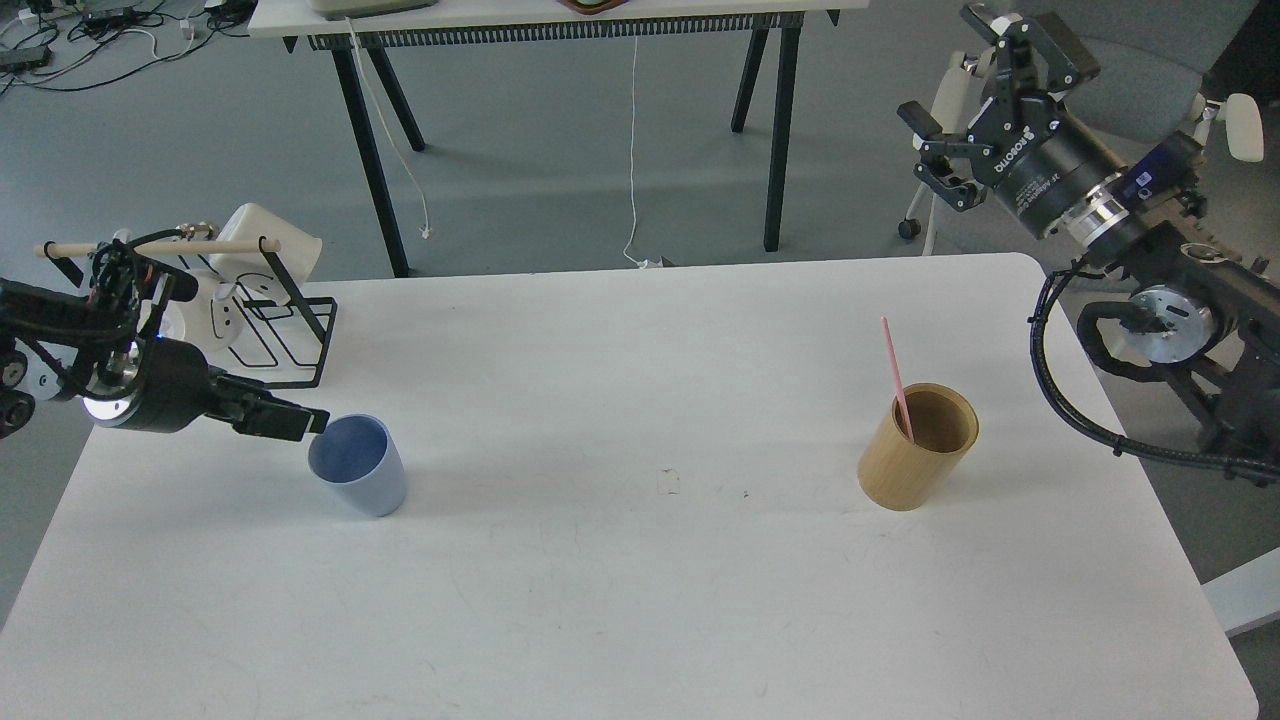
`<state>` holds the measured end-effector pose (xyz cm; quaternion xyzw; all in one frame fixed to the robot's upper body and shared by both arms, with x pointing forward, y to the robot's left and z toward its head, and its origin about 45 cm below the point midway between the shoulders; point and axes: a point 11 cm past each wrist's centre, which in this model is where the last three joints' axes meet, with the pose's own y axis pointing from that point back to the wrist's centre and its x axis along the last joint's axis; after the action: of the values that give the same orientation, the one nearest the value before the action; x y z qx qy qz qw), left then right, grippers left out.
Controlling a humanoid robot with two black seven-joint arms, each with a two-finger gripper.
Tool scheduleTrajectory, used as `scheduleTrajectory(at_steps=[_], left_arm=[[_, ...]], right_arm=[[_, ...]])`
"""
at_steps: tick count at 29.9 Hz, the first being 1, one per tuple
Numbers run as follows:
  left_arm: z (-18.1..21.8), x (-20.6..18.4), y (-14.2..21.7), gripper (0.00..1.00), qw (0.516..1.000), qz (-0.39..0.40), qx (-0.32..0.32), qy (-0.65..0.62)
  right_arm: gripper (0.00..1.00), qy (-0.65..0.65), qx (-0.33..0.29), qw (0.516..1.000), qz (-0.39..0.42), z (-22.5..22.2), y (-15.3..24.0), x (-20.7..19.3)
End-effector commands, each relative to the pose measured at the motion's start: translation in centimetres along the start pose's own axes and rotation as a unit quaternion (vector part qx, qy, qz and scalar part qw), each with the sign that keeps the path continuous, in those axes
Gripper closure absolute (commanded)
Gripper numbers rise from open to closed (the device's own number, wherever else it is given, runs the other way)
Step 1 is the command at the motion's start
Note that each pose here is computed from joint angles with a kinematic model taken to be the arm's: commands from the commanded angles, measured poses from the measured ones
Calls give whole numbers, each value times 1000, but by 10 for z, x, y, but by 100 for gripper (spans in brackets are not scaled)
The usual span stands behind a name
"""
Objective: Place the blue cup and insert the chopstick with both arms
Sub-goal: 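Grasp the blue cup with the left gripper, then lift the blue cup and carry it toward the table center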
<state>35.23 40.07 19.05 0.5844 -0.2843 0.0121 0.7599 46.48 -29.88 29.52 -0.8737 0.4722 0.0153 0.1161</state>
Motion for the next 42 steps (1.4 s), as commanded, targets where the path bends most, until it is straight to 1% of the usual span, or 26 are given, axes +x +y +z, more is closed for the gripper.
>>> scheduleTrajectory(at_steps=[1, 5, 12, 14, 16, 17, 18, 21, 22, 24, 25, 26, 27, 30, 31, 33, 37, 42], left_arm=[[5, -3, -11, 0, 1000, -6, -7, 1], [10, -8, -21, 1, 1000, -15, -16, 3], [0, -16, -29, 5, 999, -19, -5, 26], [-2, -21, -32, 10, 999, -23, -2, 32], [-4, -23, -34, 17, 999, -17, 0, 32], [-5, -25, -34, 22, 999, -16, 0, 33], [-5, -26, -35, 24, 999, -18, 0, 34], [-5, -27, -35, 26, 999, -19, 0, 36], [-5, -28, -35, 29, 999, -19, 0, 36], [-6, -30, -35, 40, 999, -19, 1, 36], [-6, -31, -35, 49, 999, -18, 1, 35], [-6, -30, -35, 60, 999, -16, 1, 34], [-6, -29, -36, 80, 999, -10, 0, 30], [-5, -24, -36, 82, 1000, 6, -1, 22], [-4, -24, -36, 91, 1000, 8, -2, 21], [-2, -23, -37, 100, 1000, 10, -4, 19], [1, -12, -35, 100, 999, 32, -14, 27], [22, 5, -29, 100, 997, 62, -49, 25]], right_arm=[[1, 0, 0, 1000, 2, 0, 1, 1], [1, 0, -1, 1000, 3, 1, 2, 2], [1, -2, -4, 1000, 6, 5, 5, 3], [1, -3, -6, 1000, 7, 6, 6, 4], [1, -3, -5, 1000, 7, 6, 6, 4], [1, -3, -5, 1000, 7, 6, 6, 4], [1, -2, -6, 1000, 8, 6, 7, 4], [1, 1, -6, 1000, 11, 3, 9, 8], [1, 1, -6, 1000, 11, 4, 10, 8], [1, 0, -8, 1000, 12, 6, 11, 8], [1, 0, -9, 1000, 13, 6, 11, 8], [1, 0, -9, 1000, 13, 6, 12, 9], [1, 0, -9, 1000, 13, 6, 12, 9], [1, -1, -10, 1000, 15, 8, 14, 9], [1, -1, -10, 1000, 15, 8, 14, 9], [1, 2, -11, 1000, 17, 6, 15, 12], [1, 3, -11, 1000, 20, 6, 17, 14], [1, 5, -11, 1000, 23, 4, 19, 17]])
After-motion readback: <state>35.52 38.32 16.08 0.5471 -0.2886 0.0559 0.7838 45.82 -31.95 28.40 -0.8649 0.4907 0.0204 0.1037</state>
